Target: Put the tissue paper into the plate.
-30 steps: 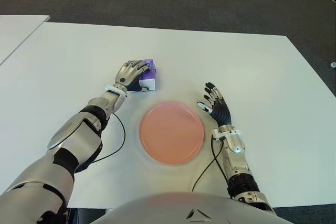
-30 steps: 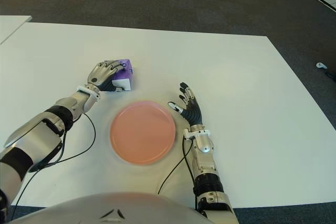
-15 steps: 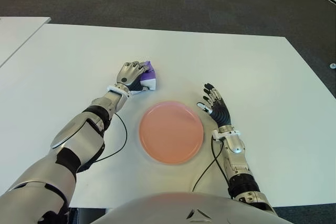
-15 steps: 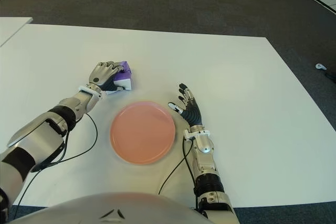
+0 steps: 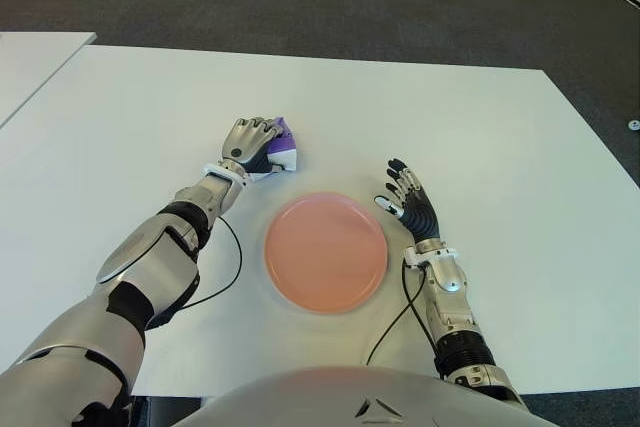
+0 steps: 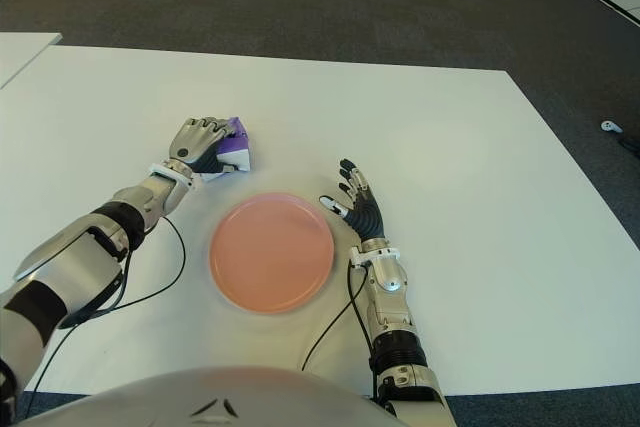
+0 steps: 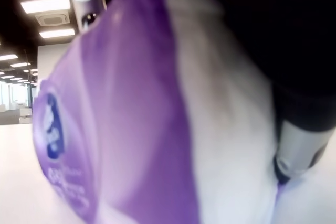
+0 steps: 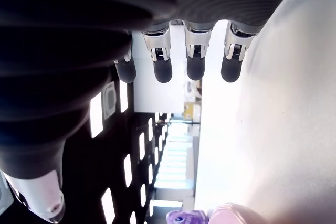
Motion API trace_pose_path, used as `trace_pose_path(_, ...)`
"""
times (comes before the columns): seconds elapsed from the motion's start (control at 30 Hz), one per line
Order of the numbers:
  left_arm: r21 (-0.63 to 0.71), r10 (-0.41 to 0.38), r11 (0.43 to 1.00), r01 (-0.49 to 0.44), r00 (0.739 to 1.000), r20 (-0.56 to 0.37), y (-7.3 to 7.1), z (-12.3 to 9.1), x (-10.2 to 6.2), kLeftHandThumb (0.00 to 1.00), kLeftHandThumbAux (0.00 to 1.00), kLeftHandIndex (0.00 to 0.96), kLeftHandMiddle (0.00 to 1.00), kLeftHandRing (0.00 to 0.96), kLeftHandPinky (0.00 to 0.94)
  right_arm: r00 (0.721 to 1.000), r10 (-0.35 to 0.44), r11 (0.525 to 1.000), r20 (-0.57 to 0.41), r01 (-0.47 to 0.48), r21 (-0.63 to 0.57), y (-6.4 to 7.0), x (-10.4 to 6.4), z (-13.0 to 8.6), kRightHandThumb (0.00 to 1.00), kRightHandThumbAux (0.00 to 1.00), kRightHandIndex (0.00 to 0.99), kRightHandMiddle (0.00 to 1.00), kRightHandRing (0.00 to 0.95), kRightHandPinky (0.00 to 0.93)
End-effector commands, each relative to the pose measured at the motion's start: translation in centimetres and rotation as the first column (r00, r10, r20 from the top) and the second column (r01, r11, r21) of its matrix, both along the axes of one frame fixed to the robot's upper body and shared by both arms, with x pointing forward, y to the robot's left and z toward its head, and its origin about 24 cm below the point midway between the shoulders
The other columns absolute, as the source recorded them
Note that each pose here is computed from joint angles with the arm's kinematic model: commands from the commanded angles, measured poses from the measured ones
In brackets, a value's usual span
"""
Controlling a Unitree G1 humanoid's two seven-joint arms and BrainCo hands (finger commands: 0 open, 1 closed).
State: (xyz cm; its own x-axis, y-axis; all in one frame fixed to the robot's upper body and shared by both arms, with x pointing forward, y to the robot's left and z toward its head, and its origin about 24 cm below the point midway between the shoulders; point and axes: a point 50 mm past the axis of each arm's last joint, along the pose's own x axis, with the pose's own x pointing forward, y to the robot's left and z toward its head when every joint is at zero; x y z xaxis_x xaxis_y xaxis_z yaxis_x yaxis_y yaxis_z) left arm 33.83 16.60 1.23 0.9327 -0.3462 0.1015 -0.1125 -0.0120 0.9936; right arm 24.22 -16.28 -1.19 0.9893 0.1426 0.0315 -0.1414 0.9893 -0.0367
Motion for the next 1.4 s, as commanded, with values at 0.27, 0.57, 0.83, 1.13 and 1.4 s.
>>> trace_pose_path(0.27, 0.083, 0.022, 0.997, -0.005, 0.979, -0.201, 1.6, -4.6, -3.5, 0.699, 0.71, 0.437, 0.75, 0.74, 0.747, 0.947, -0.045, 0.999, -0.318, 0.047, -0.001, -0.6, -4.3, -5.3, 0.007, 0.65, 0.0, 0.0, 0.0, 0.0)
trace_pose_path(0.57, 0.0, 0.024, 1.0, -0.024, 0.991, -0.133, 2.3, -3.0, -2.7, 0.701, 0.708, 0.438, 0.753, 0.74, 0.733, 0.942, -0.049, 0.999, -0.332, 0.052, -0.001, -0.5, -4.2, -5.3, 0.009, 0.633, 0.0, 0.0, 0.0, 0.0)
trace_pose_path(0.83, -0.151, 0.031, 0.988, -0.032, 0.999, -0.009, 2.5, 0.1, -0.9, 0.7, 0.71, 0.438, 0.788, 0.769, 0.775, 0.939, -0.044, 0.999, -0.341, 0.048, 0.004, -0.5, -4.0, -5.5, 0.028, 0.619, 0.0, 0.0, 0.0, 0.0)
trace_pose_path(1.13, -0.34, 0.016, 0.937, 0.084, 0.959, 0.281, 3.2, 5.8, 0.9, 0.705, 0.705, 0.441, 0.806, 0.793, 0.808, 0.941, -0.051, 0.998, -0.335, 0.058, 0.013, -0.4, -4.0, -5.6, 0.034, 0.626, 0.0, 0.0, 0.0, 0.0)
trace_pose_path(1.4, -0.387, -0.004, 0.897, 0.213, 0.88, 0.475, 3.6, 9.2, 1.0, 0.707, 0.702, 0.442, 0.832, 0.823, 0.841, 0.943, -0.039, 0.999, -0.332, 0.044, 0.008, -0.4, -4.0, -5.8, 0.027, 0.639, 0.0, 0.0, 0.0, 0.0)
